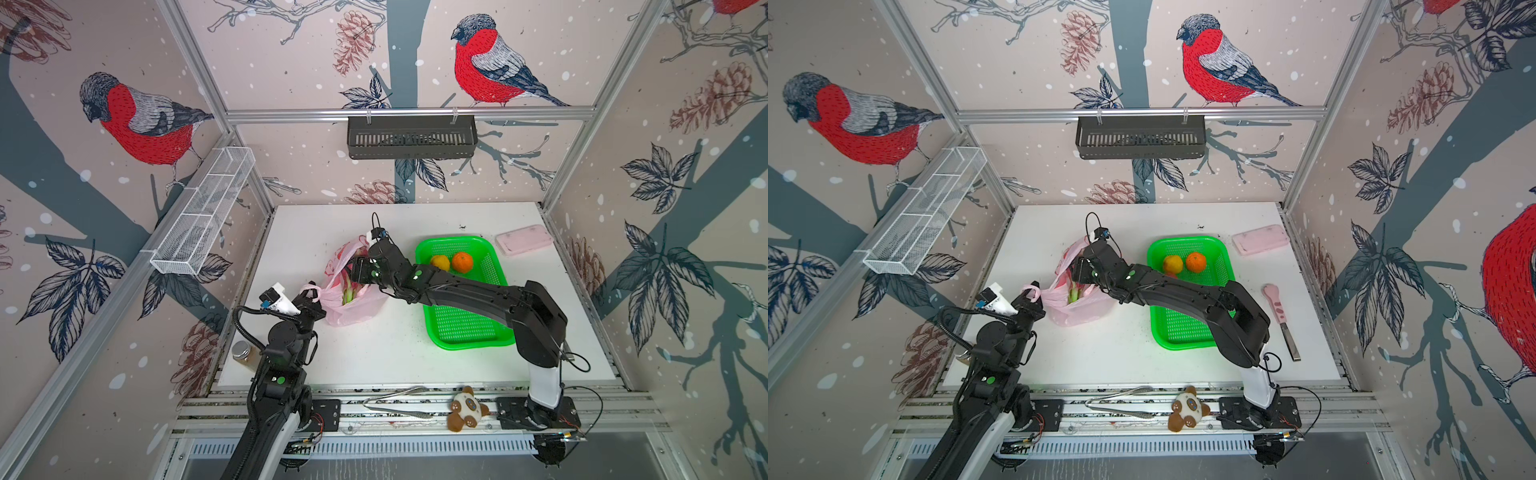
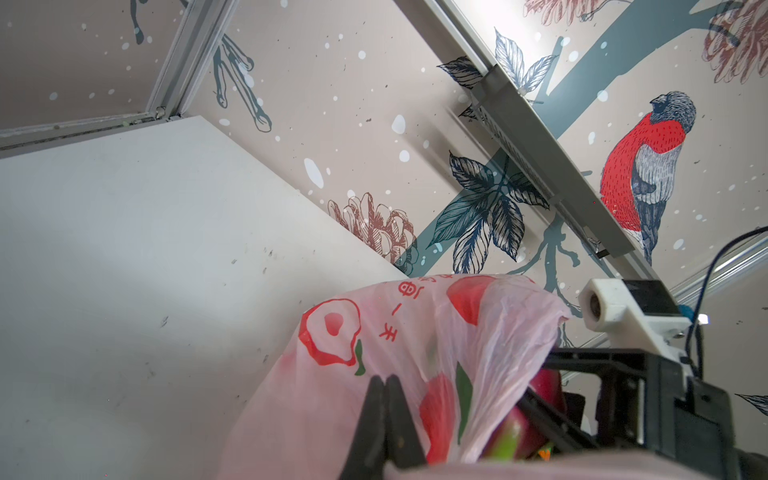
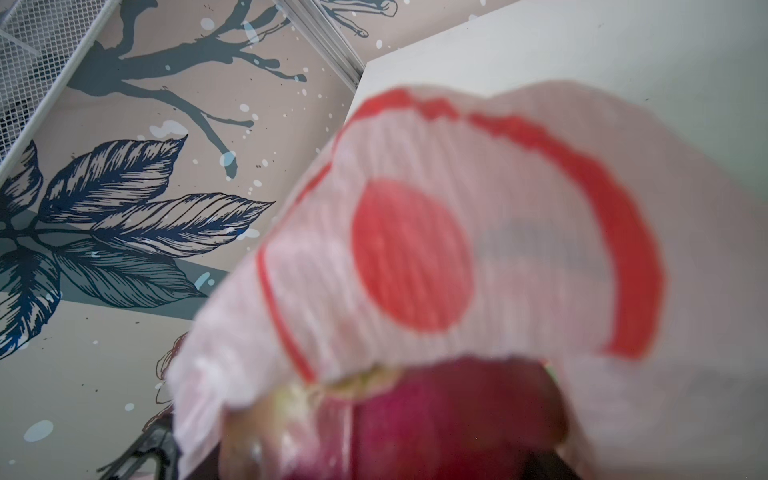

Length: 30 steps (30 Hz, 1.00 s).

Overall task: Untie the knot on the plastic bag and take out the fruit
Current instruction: 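Grasp the pink dragon fruit inside the bag with the right gripper, then lift the dragon fruit out of the bag toward the green basket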

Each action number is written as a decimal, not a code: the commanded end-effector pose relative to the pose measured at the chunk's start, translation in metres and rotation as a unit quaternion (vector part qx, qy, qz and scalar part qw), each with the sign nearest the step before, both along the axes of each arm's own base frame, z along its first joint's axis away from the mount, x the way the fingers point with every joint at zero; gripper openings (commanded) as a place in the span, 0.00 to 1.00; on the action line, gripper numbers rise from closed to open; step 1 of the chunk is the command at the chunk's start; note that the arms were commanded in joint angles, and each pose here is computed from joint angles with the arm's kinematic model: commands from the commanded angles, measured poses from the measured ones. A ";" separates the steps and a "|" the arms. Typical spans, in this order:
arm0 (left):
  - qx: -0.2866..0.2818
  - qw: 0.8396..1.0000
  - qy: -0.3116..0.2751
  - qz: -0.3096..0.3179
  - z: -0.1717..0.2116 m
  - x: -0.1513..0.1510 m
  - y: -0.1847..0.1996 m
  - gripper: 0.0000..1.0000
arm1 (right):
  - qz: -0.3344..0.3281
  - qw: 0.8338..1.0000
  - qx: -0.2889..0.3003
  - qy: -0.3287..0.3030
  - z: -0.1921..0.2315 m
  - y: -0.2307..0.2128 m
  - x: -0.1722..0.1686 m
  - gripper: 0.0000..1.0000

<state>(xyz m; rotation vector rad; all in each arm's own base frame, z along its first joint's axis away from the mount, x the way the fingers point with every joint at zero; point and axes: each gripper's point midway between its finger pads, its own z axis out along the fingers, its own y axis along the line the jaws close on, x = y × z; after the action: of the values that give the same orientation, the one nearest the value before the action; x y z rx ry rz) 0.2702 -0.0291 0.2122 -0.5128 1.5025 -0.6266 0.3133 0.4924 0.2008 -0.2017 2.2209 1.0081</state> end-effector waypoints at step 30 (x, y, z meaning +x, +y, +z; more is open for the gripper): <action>0.032 0.996 -0.077 0.016 0.055 0.013 0.002 0.00 | 0.015 0.988 -0.072 -0.132 0.038 -0.002 -0.052 0.20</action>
<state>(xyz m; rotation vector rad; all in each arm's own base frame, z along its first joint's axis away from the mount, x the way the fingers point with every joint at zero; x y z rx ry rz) 0.2856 -0.0307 0.2553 -0.4280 1.4197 -0.5786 0.2529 0.4961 0.2201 -0.4135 2.1375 0.8562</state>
